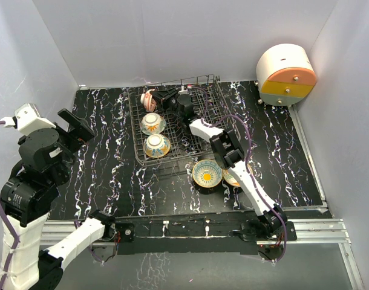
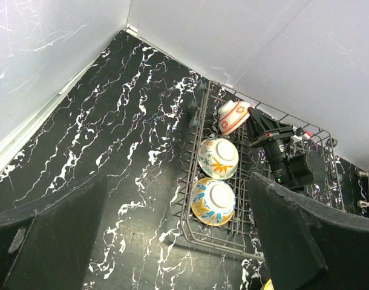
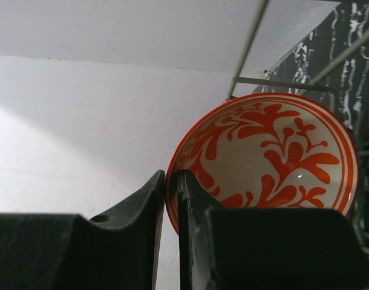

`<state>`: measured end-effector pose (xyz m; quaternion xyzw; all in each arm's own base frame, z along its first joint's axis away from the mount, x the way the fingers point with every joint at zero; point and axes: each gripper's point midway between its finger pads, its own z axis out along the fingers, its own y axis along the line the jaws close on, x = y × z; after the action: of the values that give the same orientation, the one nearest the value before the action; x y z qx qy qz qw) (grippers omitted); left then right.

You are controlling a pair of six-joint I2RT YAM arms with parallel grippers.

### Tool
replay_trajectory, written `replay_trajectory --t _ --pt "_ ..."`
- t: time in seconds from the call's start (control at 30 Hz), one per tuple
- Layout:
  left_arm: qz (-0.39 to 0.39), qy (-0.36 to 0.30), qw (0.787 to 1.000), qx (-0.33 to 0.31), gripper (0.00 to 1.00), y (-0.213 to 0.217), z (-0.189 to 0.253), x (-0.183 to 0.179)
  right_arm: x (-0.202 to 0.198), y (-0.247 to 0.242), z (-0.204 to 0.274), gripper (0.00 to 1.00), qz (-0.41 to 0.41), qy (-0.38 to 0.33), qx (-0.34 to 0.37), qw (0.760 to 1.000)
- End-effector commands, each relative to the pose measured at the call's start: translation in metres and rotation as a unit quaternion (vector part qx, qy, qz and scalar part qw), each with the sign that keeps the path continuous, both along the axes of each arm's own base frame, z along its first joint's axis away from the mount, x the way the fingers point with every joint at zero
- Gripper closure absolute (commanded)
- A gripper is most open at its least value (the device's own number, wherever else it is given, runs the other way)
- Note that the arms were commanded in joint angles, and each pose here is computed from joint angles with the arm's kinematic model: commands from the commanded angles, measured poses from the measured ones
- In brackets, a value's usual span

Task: Load the bowls into the dish rack

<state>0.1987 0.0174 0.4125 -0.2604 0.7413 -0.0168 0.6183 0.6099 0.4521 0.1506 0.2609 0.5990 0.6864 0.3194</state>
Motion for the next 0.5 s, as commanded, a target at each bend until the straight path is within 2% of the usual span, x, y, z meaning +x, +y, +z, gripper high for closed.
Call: replay_trajectory --t 0.0,0.13,0.3,0.47 --pt "0.007 -0.006 1.000 0.020 0.03 0.005 0.005 0.000 0.001 -0.006 0.042 0.85 -0.005 -0.047 0.054 0.997" --pt "0.006 -0.001 1.000 0.030 0.03 0.006 0.005 0.001 -0.005 -0.008 0.056 0.90 0.005 -0.062 0.076 0.995" --pt "0.009 -0.004 0.999 0.035 0.03 0.008 0.006 0.001 -0.012 -0.009 0.082 0.92 0.011 -0.076 0.102 0.992" --pt "0.002 -0.003 0.999 0.041 0.03 0.005 0.006 0.003 -0.012 -0.003 0.069 0.91 0.015 -0.055 0.110 0.992"
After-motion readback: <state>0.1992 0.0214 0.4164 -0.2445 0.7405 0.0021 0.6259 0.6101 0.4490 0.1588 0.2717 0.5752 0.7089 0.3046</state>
